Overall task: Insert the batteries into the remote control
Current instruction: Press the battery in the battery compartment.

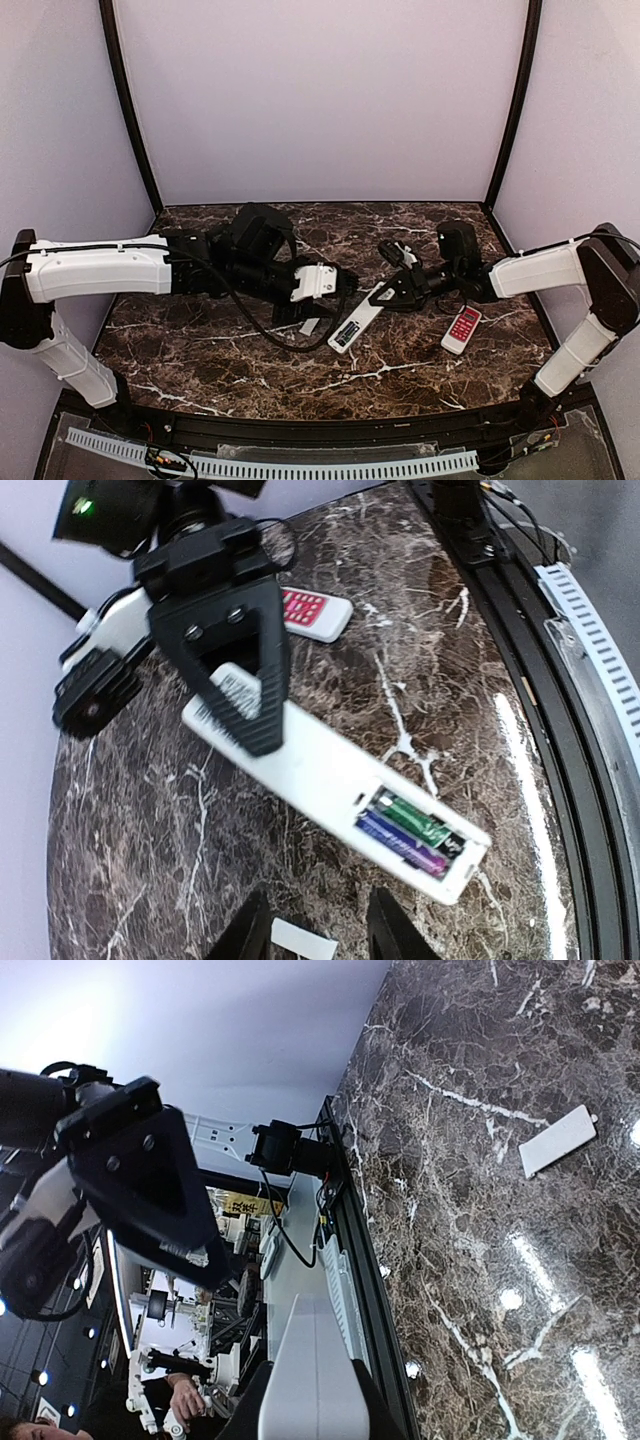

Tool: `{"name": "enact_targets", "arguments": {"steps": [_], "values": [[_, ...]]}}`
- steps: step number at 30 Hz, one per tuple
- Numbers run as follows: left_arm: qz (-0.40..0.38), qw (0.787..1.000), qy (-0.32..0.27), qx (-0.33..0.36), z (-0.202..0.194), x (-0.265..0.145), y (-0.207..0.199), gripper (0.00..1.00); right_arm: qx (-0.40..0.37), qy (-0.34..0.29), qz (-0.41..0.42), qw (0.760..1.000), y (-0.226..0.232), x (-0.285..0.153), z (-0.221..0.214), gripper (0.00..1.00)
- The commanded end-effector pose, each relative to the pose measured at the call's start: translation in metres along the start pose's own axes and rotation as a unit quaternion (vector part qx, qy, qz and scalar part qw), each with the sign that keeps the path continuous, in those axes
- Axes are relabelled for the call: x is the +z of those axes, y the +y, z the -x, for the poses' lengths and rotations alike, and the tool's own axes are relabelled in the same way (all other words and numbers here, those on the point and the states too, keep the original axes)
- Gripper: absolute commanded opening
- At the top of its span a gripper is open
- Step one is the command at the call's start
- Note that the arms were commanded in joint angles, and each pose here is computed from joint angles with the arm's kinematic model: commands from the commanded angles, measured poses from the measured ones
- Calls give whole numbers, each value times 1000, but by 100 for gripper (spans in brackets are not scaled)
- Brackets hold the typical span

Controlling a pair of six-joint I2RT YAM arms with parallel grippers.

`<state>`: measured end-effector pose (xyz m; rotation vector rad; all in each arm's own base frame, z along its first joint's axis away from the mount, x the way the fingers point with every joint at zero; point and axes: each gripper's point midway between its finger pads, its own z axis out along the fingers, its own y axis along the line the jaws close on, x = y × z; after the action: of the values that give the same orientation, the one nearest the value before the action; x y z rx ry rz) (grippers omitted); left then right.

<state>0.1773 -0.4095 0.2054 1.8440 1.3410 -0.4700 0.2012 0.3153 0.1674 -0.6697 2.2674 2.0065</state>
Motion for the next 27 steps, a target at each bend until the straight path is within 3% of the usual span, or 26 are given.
{"name": "enact_targets", "arguments": {"steps": [1, 4, 9, 13, 27], "values": [[22, 991, 6, -133, -13, -7, 20, 33, -60, -12, 17, 998, 25, -3, 13, 0], [-3, 987, 8, -159, -16, -2, 15, 35, -65, -14, 19, 998, 28, -3, 15, 0], [-46, 981, -9, -187, -8, 3, 4, 49, -67, -22, 13, 997, 29, -4, 20, 0], [-64, 977, -15, -202, -5, 9, 0, 55, -64, -26, 10, 998, 27, -3, 23, 0], [-98, 972, 18, -211, -17, 30, -10, 56, -60, -35, 9, 998, 27, -3, 26, 0]]}}
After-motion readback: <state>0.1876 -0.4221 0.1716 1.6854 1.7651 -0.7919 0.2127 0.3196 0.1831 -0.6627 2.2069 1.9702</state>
